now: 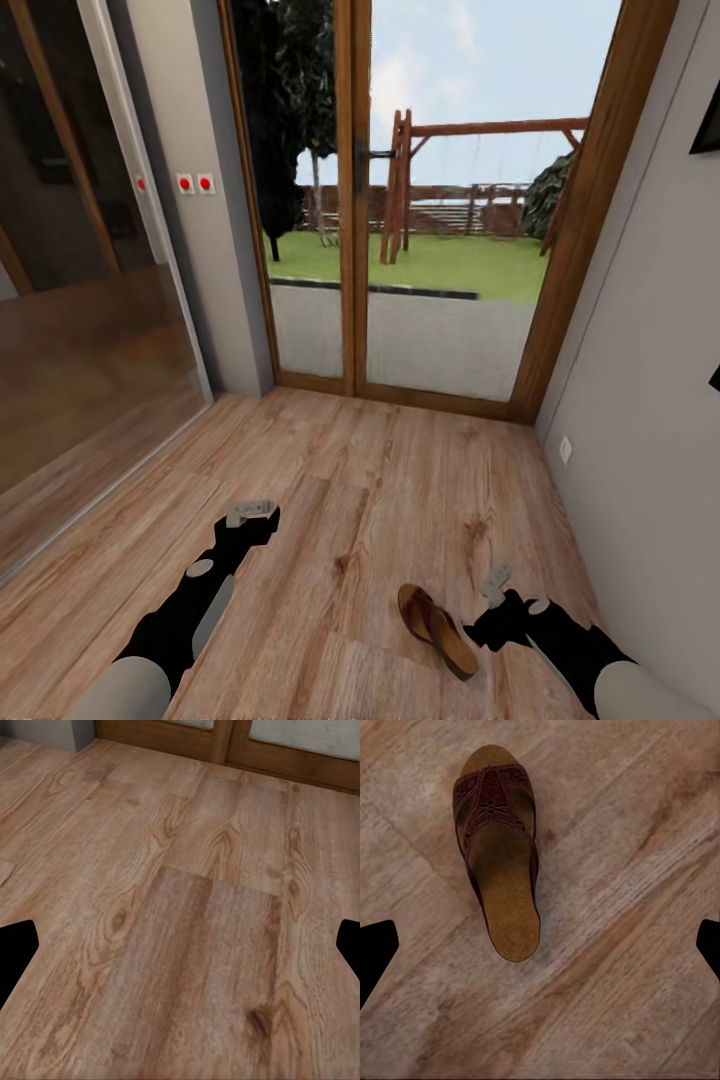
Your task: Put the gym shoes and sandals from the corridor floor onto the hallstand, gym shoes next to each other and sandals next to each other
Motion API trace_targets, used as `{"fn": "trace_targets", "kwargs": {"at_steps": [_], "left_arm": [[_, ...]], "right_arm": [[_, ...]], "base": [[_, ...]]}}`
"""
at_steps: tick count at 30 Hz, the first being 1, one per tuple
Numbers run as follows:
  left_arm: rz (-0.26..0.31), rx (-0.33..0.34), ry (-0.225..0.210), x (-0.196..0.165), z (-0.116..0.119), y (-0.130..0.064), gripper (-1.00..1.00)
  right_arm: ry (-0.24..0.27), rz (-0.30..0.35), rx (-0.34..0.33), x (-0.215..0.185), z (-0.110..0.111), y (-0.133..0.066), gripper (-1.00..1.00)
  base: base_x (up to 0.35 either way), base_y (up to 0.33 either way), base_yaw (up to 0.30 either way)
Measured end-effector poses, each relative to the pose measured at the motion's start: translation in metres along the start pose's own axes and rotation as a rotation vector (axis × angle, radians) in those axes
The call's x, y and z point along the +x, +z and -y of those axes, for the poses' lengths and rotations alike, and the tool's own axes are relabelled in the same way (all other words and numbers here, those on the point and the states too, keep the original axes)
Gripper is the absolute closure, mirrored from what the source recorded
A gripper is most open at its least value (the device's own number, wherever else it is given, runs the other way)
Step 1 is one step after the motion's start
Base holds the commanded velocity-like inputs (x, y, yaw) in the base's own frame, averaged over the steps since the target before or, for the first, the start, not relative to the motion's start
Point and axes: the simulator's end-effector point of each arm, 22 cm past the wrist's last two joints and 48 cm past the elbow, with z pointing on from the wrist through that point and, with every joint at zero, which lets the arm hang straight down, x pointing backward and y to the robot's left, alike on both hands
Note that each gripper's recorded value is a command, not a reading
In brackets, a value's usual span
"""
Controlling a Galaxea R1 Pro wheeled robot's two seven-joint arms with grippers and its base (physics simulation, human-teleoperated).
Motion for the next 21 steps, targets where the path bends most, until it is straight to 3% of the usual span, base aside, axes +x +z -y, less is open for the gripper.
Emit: {"fn": "trace_targets", "kwargs": {"at_steps": [10,21], "left_arm": [[-0.005,0.001,0.002,0.003,0.001,0.001,-1.0],[-0.007,0.002,0.003,0.004,0.001,0.001,-1.0]], "right_arm": [[-0.003,-0.013,-0.004,0.009,-0.002,0.002,-1.0],[-0.033,0.088,-0.005,-0.013,-0.003,0.002,-1.0]], "base": [[0.0,0.0,0.0],[0.0,0.0,0.0]]}}
